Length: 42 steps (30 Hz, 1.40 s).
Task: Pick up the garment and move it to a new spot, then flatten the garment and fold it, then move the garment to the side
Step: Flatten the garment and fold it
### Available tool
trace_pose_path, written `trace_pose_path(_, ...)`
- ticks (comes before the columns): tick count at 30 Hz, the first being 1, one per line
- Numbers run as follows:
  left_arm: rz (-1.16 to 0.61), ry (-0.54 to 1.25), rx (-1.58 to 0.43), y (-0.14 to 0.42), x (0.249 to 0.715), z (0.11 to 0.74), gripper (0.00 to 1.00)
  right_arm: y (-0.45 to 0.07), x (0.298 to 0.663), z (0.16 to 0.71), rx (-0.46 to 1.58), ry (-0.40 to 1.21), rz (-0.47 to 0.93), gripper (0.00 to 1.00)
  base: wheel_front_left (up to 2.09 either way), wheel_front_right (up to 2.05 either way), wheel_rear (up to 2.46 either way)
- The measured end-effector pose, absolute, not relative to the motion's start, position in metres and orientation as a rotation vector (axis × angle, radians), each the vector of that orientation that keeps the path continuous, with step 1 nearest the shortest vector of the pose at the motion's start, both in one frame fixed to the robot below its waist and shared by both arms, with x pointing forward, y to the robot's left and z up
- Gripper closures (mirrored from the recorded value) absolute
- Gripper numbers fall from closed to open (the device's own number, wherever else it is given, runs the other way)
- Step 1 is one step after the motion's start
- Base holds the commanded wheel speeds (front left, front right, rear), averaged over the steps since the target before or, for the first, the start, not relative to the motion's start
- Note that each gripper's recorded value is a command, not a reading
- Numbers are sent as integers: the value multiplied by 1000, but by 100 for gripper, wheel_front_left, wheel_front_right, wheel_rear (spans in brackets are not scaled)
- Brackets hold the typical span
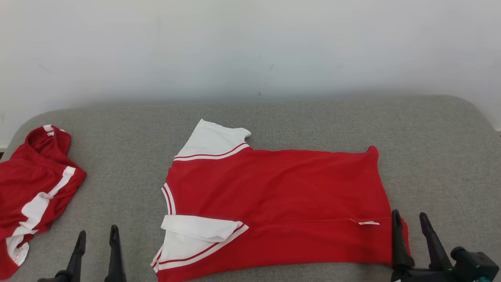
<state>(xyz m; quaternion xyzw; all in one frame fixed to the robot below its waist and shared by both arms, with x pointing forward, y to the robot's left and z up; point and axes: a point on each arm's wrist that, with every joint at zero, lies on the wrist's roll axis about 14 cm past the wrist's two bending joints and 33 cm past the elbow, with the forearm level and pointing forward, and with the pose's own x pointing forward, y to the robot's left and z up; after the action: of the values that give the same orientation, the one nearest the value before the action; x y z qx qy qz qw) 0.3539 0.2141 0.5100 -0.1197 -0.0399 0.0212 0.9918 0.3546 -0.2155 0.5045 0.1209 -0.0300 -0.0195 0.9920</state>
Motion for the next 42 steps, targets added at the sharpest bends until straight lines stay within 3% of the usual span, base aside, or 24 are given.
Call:
trace_pose_path(8, 38, -102, -101, 218, 350, 516, 0, -190, 358, 521, 148, -126, 56, 0, 0, 0, 0)
trace_pose_path(20, 32, -30, -67, 215, 342, 491, 0, -166, 359, 512, 62, -98, 128, 0, 0, 0, 0)
trace_pose_path(35, 43, 19, -68, 218, 338, 474, 0, -170, 357, 494, 50, -44, 108, 0, 0, 0, 0)
trace_pose_path(42, -17, -35, -32, 221, 375, 495, 0, -184, 381, 502, 58, -65, 72, 0, 0, 0, 0)
